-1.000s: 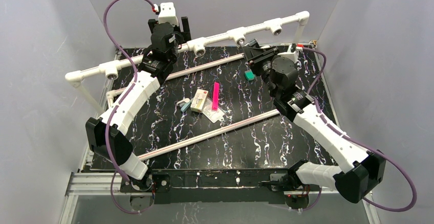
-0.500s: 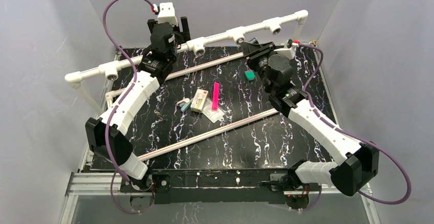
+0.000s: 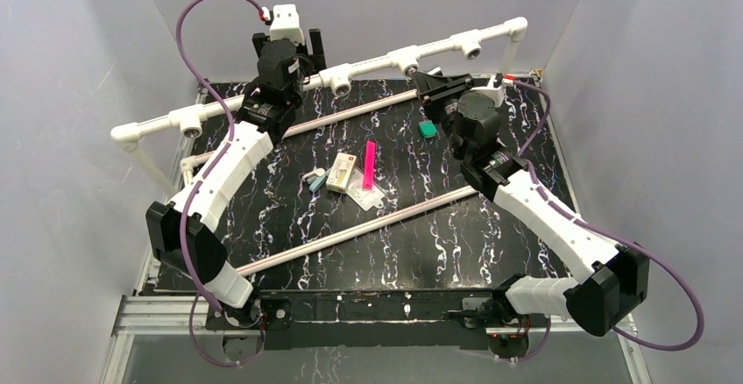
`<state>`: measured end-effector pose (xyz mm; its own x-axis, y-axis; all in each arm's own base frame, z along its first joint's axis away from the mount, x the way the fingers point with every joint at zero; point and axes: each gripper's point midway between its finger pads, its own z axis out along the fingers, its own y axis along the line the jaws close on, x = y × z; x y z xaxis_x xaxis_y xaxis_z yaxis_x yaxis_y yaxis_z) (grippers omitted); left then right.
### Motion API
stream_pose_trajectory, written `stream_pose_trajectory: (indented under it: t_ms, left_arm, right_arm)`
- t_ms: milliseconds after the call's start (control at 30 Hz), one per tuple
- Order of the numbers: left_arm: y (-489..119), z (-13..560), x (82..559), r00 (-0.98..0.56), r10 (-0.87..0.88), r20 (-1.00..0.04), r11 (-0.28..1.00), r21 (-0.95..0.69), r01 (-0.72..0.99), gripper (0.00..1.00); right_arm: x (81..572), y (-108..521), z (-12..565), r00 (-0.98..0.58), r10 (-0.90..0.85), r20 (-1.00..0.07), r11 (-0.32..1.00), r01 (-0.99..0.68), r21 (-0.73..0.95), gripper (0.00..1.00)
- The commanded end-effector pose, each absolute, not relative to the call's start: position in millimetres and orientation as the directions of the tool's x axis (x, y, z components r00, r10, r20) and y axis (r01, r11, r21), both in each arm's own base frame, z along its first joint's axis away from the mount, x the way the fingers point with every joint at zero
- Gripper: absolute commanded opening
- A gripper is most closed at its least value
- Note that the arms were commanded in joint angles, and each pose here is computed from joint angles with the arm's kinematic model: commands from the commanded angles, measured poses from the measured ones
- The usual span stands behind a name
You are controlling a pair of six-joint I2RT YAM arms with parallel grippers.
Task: Install the water faucets
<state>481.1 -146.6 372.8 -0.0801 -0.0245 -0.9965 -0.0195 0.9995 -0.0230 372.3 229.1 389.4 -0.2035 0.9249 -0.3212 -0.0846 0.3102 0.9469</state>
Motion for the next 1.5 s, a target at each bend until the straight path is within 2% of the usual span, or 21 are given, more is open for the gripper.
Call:
stream_pose_trajectory:
  t_ms: [0, 433, 667, 900, 1033, 1200, 1333, 1467]
  left_arm:
    - [-170, 304, 455, -0.298, 0.112, -0.948, 0.991, 0.083, 0.110, 0.79]
    - [-174, 303, 454, -0.301, 0.093, -0.949, 0.990, 0.057, 0.126, 0.79]
    - [-177, 302, 451, -0.305, 0.079, -0.949, 0.990, 0.038, 0.137, 0.79]
    - [-176, 307, 449, -0.298, 0.069, -0.952, 0.990, 0.028, 0.139, 0.79]
    - [-176, 308, 448, -0.296, 0.067, -0.953, 0.990, 0.027, 0.138, 0.79]
    - [-175, 308, 448, -0.297, 0.068, -0.952, 0.990, 0.028, 0.137, 0.79]
    - [-175, 308, 448, -0.297, 0.068, -0.952, 0.990, 0.029, 0.135, 0.79]
    - [-175, 308, 448, -0.296, 0.069, -0.953, 0.990, 0.030, 0.135, 0.79]
  right_arm:
    - [380, 221, 411, -0.172, 0.977, -0.128, 0.121, -0.050, 0.991, 0.01]
    - [385, 240, 385, -0.242, 0.961, 0.135, -0.114, 0.099, 0.989, 0.01]
    - [382, 243, 389, -0.258, 0.942, 0.214, -0.190, 0.115, 0.975, 0.01]
    - [377, 243, 404, -0.282, 0.934, 0.220, -0.203, 0.089, 0.975, 0.01]
    - [375, 242, 408, -0.287, 0.937, 0.199, -0.189, 0.064, 0.980, 0.19]
    - [372, 241, 413, -0.297, 0.939, 0.176, -0.173, 0.037, 0.984, 0.45]
    - [371, 241, 416, -0.298, 0.940, 0.165, -0.167, 0.019, 0.986, 0.58]
    - [370, 239, 418, -0.296, 0.943, 0.150, -0.155, 0.007, 0.988, 0.65]
